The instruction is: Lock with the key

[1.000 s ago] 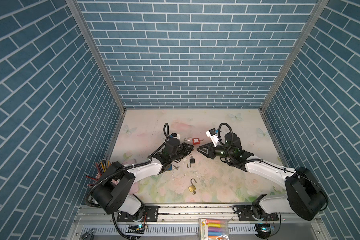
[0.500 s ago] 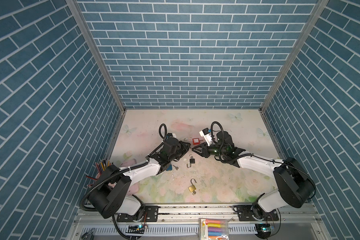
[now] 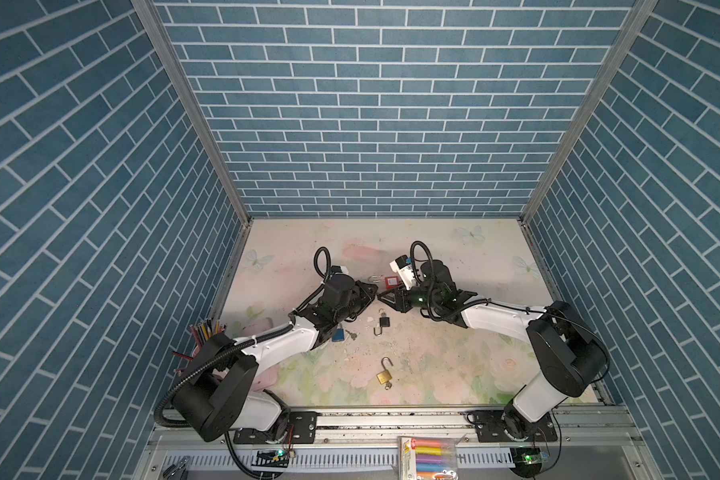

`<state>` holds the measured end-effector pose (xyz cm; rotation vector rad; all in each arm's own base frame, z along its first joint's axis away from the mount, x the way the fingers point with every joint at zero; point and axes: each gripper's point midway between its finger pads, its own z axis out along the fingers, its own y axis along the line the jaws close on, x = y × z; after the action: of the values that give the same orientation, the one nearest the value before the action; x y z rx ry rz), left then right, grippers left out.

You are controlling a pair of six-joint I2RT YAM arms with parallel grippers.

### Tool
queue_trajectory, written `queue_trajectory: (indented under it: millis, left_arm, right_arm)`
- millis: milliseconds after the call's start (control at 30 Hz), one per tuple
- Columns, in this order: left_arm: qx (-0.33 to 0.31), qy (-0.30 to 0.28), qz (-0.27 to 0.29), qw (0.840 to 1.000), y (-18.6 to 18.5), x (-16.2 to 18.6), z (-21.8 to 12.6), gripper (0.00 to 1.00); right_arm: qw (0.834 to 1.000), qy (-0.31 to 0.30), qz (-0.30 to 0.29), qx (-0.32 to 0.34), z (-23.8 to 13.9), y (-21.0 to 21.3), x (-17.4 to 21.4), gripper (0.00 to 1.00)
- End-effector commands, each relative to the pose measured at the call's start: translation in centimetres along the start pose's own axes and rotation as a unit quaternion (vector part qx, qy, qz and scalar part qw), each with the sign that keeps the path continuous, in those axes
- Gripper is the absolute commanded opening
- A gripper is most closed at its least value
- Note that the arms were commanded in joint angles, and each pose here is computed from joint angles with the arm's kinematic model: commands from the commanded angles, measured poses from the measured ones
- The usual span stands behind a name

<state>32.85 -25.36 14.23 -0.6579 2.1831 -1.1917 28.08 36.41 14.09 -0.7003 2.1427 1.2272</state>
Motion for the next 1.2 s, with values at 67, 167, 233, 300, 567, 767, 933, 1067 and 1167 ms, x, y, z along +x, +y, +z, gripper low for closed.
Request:
queue_trajectory:
  millis: [67,167,233,300,567,767,933,1067,1167]
  left_arm:
    - [0.002,-0.011,-0.004,1.000,0.3,-0.6,-0.1,0.00]
    - [0.003,-0.010,-0.004,1.000,0.3,-0.6,0.0,0.00]
    - [0.002,-0.008,-0.004,1.000,0.4,-0.6,0.1,0.00]
    - [0.001,-0.006,-0.005,1.000,0.6,-0.5,0.2,0.00]
    - [-0.003,-0.003,-0.007,1.000,1.1,-0.5,0.3,0.00]
    - [-0.003,-0.004,-0.007,1.000,1.2,-0.6,0.3,0.00]
    - [-0.004,-0.009,-0.007,1.000,1.3,-1.0,0.4,0.00]
    - [-0.006,-0.018,-0.008,1.000,1.4,-1.7,0.5,0.00]
    - [-0.008,-0.037,-0.008,0.999,1.4,-3.0,0.4,0.00]
  right_arm:
    - [1.000,0.007,-0.014,-0.005,0.8,0.1,-0.2,0.26]
    - [1.000,0.012,-0.014,-0.009,1.2,0.2,0.0,0.24]
    - [1.000,0.013,-0.013,-0.011,1.3,0.2,0.0,0.23]
    - [1.000,0.013,-0.015,-0.012,1.4,0.3,-0.1,0.23]
    - [1.000,0.017,-0.015,-0.015,1.8,0.4,-0.3,0.21]
    - [1.000,0.022,-0.013,-0.016,2.1,0.4,-0.2,0.09]
    - [0.999,0.024,-0.014,-0.018,2.1,0.4,-0.1,0.00]
    - [0.999,0.028,-0.012,-0.019,2.2,0.5,0.2,0.00]
    - [0.999,0.032,-0.013,-0.020,2.2,0.5,0.5,0.00]
